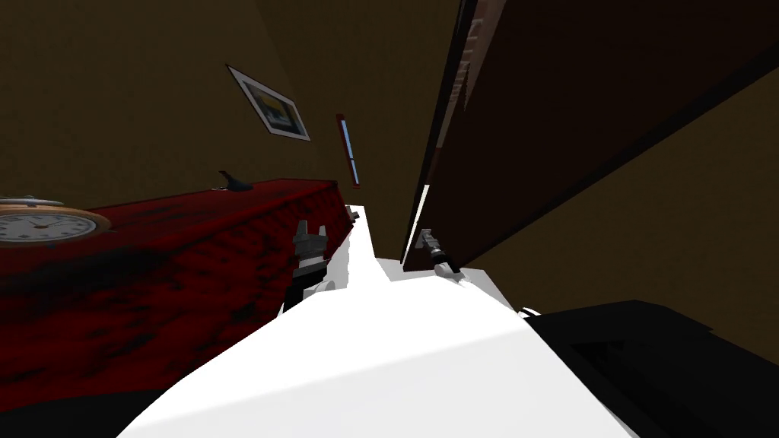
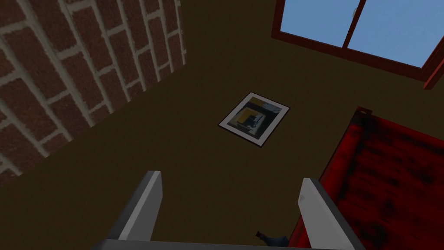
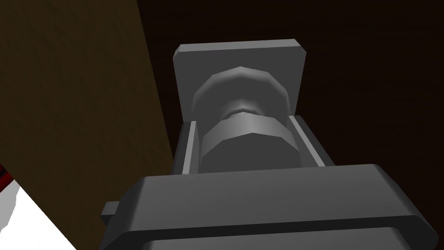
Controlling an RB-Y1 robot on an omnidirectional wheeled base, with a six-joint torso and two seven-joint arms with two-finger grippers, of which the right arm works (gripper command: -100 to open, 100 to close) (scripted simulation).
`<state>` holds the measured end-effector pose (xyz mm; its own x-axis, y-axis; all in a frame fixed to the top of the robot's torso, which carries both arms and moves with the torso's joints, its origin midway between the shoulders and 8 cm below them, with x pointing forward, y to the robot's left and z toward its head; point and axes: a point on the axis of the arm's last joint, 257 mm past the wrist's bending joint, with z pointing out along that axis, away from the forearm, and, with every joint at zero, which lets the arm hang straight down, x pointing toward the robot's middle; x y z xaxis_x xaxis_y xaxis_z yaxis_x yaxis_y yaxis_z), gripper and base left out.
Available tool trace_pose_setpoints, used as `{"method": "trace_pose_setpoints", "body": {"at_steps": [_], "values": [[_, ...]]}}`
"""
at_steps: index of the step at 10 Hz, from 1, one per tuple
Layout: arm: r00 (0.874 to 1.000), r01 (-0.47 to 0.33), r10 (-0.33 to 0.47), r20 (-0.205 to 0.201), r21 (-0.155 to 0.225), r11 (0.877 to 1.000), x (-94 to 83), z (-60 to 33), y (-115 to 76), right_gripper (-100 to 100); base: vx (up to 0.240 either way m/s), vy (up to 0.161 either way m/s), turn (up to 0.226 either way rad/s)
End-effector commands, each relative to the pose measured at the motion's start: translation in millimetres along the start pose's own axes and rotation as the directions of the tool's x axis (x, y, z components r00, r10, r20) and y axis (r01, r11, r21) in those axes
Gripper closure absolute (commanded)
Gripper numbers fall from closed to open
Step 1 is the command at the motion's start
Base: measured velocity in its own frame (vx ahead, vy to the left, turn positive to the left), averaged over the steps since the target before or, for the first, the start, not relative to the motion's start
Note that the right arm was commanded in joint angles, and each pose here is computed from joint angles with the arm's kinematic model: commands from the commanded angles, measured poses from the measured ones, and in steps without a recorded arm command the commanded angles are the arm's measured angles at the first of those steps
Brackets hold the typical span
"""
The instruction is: Pull the door open
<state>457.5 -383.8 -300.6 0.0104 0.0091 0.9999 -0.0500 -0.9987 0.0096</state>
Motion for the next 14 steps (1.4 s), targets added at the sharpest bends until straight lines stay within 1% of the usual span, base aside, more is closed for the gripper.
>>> {"method": "trace_pose_setpoints", "body": {"at_steps": [1,4,5,6,8,14], "values": [[1.0,-0.005,0.005,-0.01,0.013,1.0,4.2,-1.9,-0.1,100,-0.232,-0.1,0.196],[1.0,-0.008,0.009,-0.01,0.033,0.999,4.3,-7.2,0.3,100,-0.217,-0.079,0.154],[1.0,-0.006,0.006,-0.006,0.029,1.0,2.8,-6.4,0.3,100,-0.099,-0.036,0.04],[1.0,-0.007,0.007,-0.002,0.044,0.999,0.7,-10.6,-1.6,100,-0.133,-0.021,0.109],[1.0,-0.007,0.007,-0.005,0.059,0.998,1.6,-13.9,-2.3,100,-0.219,-0.055,0.133],[1.0,-0.008,0.009,-0.01,0.116,0.993,4.1,-27.4,-5.5,100,-0.236,-0.116,0.151]]}}
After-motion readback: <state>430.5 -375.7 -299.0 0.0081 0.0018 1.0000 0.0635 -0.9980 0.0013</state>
